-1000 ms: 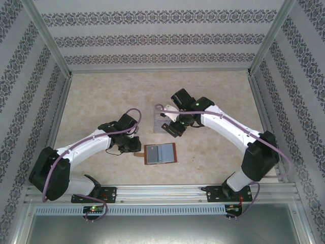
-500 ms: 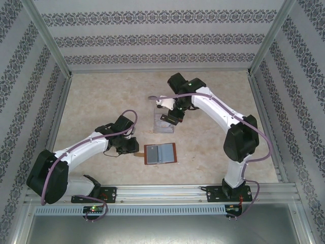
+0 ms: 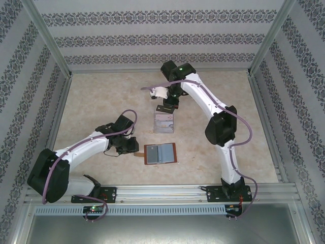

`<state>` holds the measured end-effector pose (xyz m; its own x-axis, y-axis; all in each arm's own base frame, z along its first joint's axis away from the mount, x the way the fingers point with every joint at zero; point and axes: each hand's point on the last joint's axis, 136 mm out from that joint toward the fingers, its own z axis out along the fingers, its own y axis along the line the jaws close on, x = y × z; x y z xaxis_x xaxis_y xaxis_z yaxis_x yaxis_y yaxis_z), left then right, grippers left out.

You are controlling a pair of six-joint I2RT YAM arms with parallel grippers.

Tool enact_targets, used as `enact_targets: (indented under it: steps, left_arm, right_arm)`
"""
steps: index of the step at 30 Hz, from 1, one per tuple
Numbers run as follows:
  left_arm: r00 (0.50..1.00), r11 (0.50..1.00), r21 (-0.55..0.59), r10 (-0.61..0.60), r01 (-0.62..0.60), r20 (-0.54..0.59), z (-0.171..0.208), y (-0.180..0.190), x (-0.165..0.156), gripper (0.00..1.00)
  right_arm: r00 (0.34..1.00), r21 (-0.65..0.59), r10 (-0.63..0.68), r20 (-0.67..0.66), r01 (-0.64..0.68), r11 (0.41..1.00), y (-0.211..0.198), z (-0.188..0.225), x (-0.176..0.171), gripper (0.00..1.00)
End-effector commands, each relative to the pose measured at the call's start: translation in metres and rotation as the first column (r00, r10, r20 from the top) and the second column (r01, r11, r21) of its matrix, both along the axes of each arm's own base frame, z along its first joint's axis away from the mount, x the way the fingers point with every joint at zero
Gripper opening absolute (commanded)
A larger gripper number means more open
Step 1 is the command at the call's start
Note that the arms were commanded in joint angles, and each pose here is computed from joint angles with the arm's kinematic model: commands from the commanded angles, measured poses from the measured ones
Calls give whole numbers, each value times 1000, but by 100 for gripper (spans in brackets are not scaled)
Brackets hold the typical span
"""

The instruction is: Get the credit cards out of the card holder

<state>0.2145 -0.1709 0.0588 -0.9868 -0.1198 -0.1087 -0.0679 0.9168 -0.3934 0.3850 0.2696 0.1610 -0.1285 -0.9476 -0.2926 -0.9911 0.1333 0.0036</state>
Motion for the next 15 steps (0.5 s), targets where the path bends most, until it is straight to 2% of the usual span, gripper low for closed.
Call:
enact_targets:
  steps: [1,7,15]
  left_arm:
    - [999,999,8,44,-44,6,5,4,7,17]
    - [998,998,24,55,-55,-8,5,6,6,17]
    - [998,997,53,54,-53,-22,3,10,4,17]
  right_arm:
    - [996,-20,69,-65,-70,997,-5,-4,-8,0]
    - [991,-32,121,-64,-123,992,2,-18,1,0]
    - [994,-74,107,-23,-109,991,5,-40,23,0]
